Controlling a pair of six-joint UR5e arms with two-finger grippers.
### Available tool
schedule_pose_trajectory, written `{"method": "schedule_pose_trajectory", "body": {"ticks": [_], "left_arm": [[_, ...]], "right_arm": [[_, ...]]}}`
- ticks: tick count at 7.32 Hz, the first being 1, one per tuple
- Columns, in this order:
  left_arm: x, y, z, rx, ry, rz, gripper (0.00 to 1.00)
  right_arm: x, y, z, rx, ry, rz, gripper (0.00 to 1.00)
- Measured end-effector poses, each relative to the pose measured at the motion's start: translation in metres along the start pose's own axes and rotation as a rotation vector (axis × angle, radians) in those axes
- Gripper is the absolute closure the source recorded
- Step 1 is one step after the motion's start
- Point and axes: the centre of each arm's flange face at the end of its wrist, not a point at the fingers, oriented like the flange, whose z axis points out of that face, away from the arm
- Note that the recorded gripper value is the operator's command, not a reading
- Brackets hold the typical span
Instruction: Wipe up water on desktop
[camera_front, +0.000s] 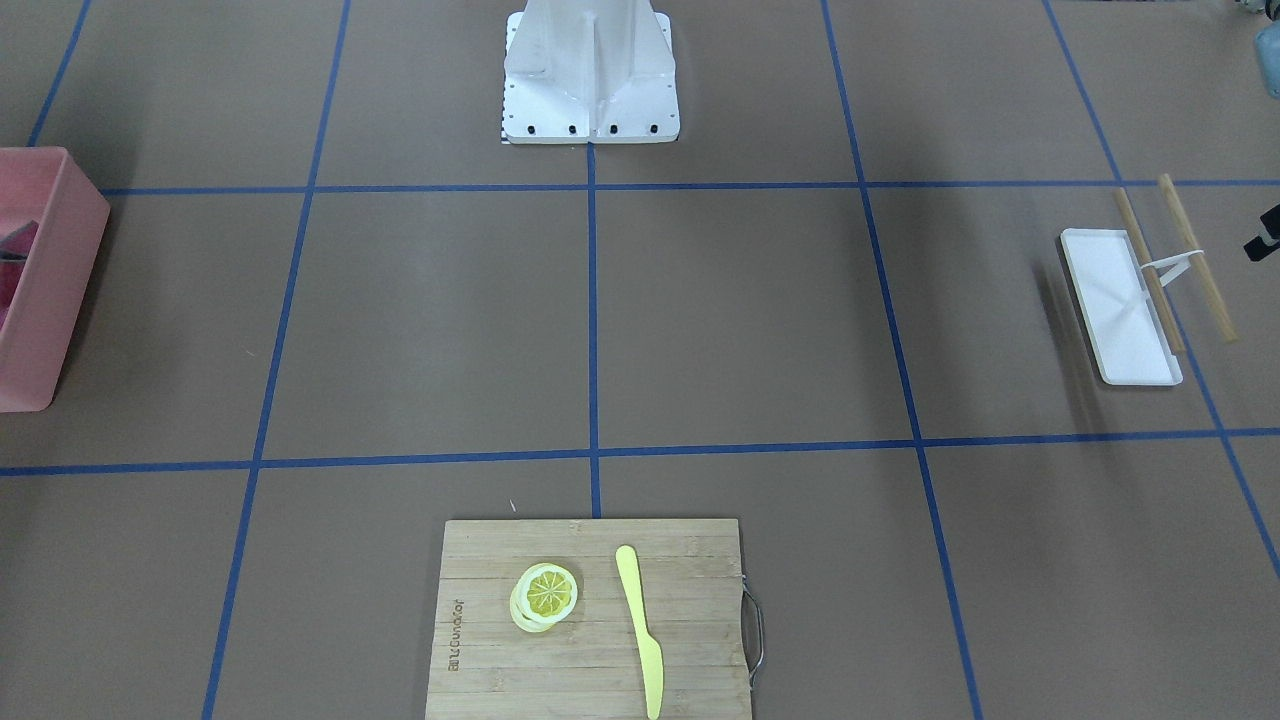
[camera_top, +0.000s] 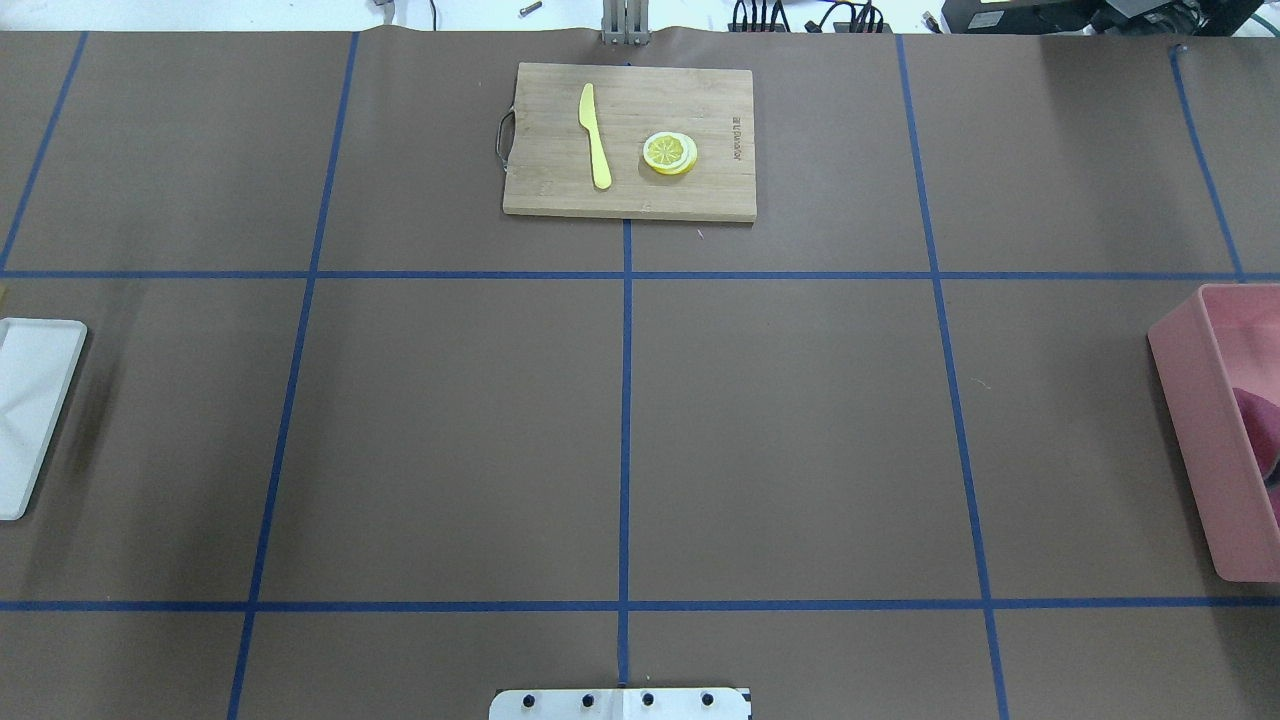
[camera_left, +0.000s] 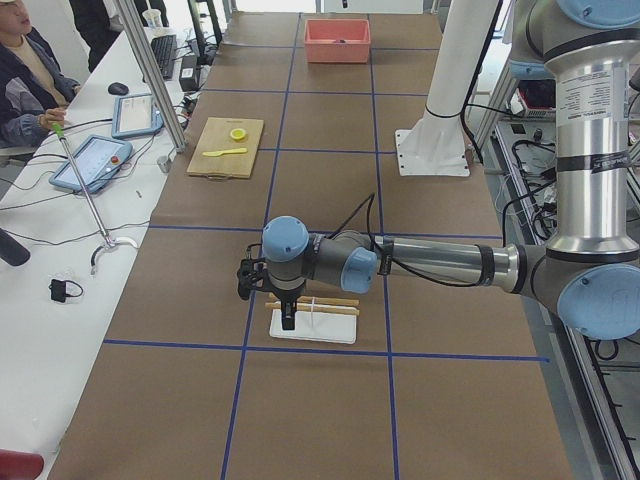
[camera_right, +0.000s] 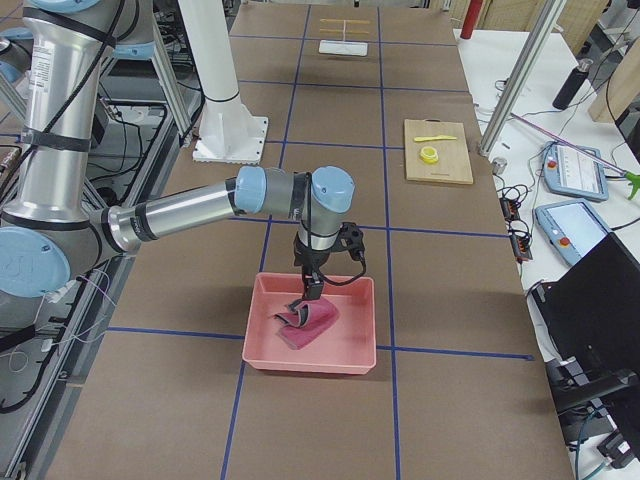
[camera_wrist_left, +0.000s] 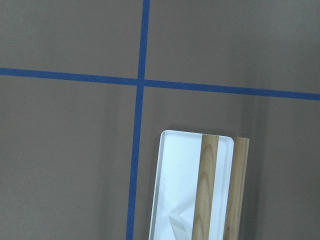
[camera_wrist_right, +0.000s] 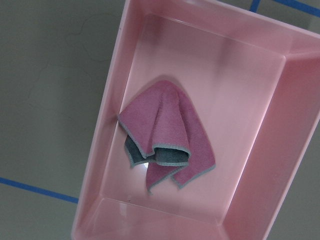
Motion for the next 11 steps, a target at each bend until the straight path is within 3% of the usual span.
{"method": "schedule_pose_trajectory", "body": {"ticks": [2, 5, 8, 11], "left_arm": [[0.001, -0.001, -0.001, -0.002, 0.002, -0.001, 0.02], [0.000, -0.004, 0.000, -0.016, -0.004, 0.051, 0.02], [-0.010, 0.006, 0.000, -0.021, -0.009, 0.099, 0.02], [-0.010, 0.009, -0.008, -0.038, -0.014, 0.061, 0.02]], "right_arm": [[-0.001, 0.000, -0.004, 0.019, -0.027, 0.007, 0.00], [0.000, -0.008, -0.014, 0.065, -0.020, 0.008, 0.00], [0.028, -0.015, 0.003, 0.124, -0.004, 0.031, 0.00], [0.043, -0.009, 0.013, 0.131, -0.004, 0.050, 0.00]]}}
